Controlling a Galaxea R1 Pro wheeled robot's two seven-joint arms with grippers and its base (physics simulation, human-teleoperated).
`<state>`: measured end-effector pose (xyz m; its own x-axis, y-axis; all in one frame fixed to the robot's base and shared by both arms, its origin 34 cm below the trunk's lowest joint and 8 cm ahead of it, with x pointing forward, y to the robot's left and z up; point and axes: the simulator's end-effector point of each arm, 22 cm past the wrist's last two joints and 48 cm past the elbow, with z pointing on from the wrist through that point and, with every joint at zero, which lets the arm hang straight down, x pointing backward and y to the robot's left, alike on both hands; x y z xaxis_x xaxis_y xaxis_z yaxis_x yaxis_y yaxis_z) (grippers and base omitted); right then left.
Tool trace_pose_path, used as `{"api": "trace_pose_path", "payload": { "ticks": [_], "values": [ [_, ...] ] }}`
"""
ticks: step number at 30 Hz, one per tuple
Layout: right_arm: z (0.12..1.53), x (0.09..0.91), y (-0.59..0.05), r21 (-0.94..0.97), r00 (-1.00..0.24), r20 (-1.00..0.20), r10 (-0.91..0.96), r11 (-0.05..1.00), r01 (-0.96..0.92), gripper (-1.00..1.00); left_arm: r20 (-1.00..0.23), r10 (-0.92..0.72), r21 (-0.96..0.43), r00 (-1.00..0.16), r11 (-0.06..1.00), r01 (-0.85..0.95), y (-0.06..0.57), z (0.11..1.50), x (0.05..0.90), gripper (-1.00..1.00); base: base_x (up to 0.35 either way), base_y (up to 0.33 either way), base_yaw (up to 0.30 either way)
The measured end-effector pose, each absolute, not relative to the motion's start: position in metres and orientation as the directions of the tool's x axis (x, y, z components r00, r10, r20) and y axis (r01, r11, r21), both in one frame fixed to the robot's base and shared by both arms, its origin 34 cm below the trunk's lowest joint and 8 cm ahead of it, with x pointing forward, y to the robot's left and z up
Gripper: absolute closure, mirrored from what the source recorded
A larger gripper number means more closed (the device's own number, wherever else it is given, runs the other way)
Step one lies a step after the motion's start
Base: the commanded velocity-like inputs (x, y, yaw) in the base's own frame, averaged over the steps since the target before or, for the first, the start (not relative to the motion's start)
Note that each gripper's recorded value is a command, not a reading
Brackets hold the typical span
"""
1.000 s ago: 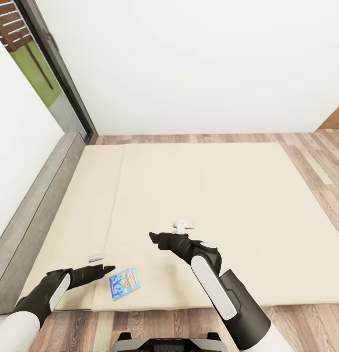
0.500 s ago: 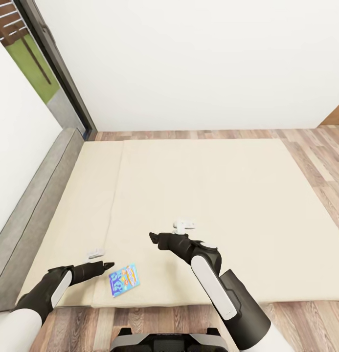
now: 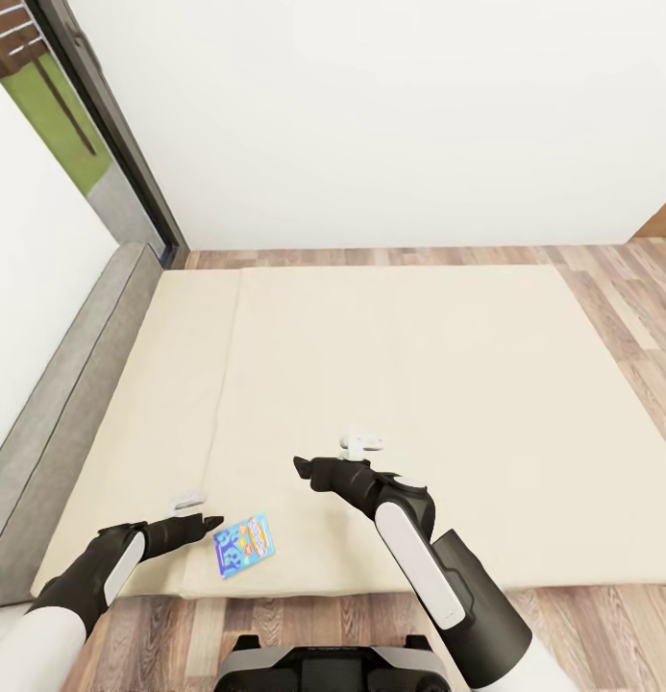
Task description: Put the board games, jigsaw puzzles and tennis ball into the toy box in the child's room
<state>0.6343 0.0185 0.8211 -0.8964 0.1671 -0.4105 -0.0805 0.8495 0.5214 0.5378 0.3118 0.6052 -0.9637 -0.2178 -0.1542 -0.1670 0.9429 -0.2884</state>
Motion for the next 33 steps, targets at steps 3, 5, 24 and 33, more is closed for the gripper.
{"api": "trace_pose_path", "payload": {
  "ticks": [3, 5, 24, 33],
  "values": [
    [0.819, 0.633, 0.018, 0.522, -0.898, -0.406, 0.167, 0.850, -0.078, -1.00, -0.154, -0.217, -0.289, -0.964, 0.943, -0.166, 0.310, 0.603, 0.537, -1.00, 0.000, 0.000, 0.000],
    [0.817, 0.633, 0.018, 0.522, -0.900, -0.403, 0.167, 0.850, -0.076, -1.00, -0.159, -0.215, -0.291, -0.964, 0.943, -0.163, 0.308, 0.602, 0.537, -1.00, 0.000, 0.000, 0.000],
    [0.801, 0.627, 0.019, 0.525, -0.912, -0.375, 0.167, 0.849, -0.060, -1.00, -0.166, -0.218, -0.322, -0.962, 0.934, -0.156, 0.287, 0.590, 0.535, -1.00, 0.000, 0.000, 0.000],
    [0.793, 0.624, 0.019, 0.526, -0.917, -0.362, 0.167, 0.849, -0.053, -1.00, -0.152, -0.223, -0.332, -0.963, 0.929, -0.163, 0.277, 0.583, 0.530, -1.00, 0.000, 0.000, 0.000]
  ]
}}
